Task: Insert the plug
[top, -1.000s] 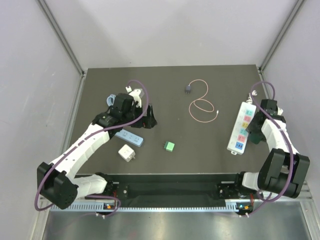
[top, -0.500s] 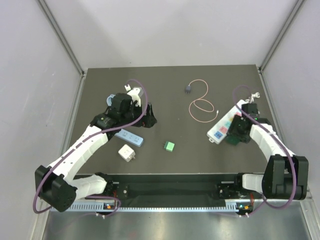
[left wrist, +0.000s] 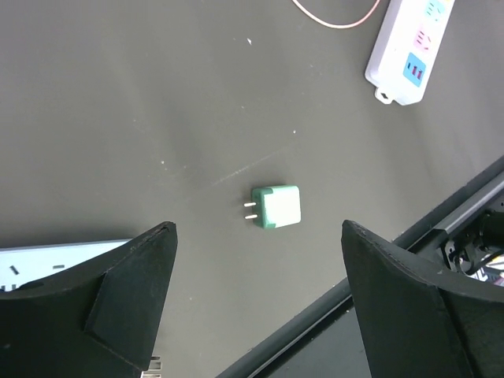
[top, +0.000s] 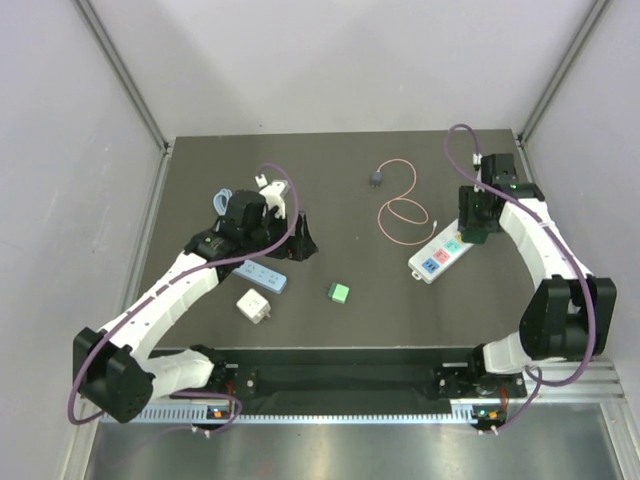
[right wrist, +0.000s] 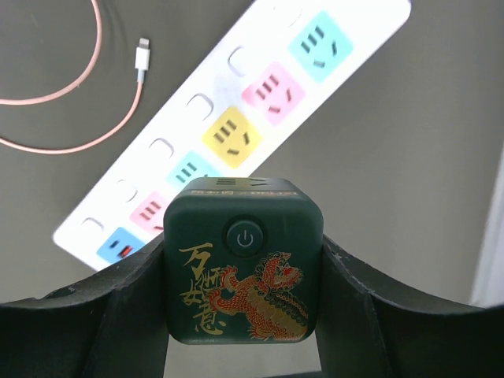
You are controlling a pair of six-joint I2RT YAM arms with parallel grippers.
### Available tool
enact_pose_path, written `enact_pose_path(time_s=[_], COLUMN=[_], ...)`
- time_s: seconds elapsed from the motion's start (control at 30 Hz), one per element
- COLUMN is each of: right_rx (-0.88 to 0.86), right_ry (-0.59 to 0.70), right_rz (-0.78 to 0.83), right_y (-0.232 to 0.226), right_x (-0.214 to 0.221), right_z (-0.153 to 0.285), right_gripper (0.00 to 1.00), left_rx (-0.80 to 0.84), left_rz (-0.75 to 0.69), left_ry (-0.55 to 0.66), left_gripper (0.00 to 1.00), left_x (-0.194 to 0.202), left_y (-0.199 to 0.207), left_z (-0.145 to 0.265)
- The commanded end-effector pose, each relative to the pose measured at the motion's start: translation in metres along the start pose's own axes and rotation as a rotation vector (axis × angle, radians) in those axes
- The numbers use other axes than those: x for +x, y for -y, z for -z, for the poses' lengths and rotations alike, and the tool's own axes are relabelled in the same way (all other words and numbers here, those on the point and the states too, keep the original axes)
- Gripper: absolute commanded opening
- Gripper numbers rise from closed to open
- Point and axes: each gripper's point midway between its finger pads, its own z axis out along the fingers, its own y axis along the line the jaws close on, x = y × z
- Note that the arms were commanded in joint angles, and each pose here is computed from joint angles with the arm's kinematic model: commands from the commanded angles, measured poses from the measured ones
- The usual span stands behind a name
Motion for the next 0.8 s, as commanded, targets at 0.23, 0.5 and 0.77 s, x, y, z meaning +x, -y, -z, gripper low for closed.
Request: enact_pose_path(time_s=[0.23, 0.5, 0.77], right_rx=[-0.176, -0.320, -0.445], right_ry=[0.162, 0.137, 0.146], right_rz=[0.561, 0.659, 0.744], right_y=[0.022, 0.028, 0.028], right_x=[-0.070, -0.081, -0.087], right_z=[0.000, -0.031, -0.058], right_gripper=[0.00, 0.00, 0.00], left_rx=[0.099, 0.066, 0.109], left_rz=[-0.007, -0.029, -0.015], left_ry=[-0.006, -0.002, -0.049], left_gripper=[0.88, 0.88, 0.89], left_x=[0.002, 0.000, 0.006], left_y=[0.014, 0.008, 0.012], left_z=[-0.013, -0.016, -0.027])
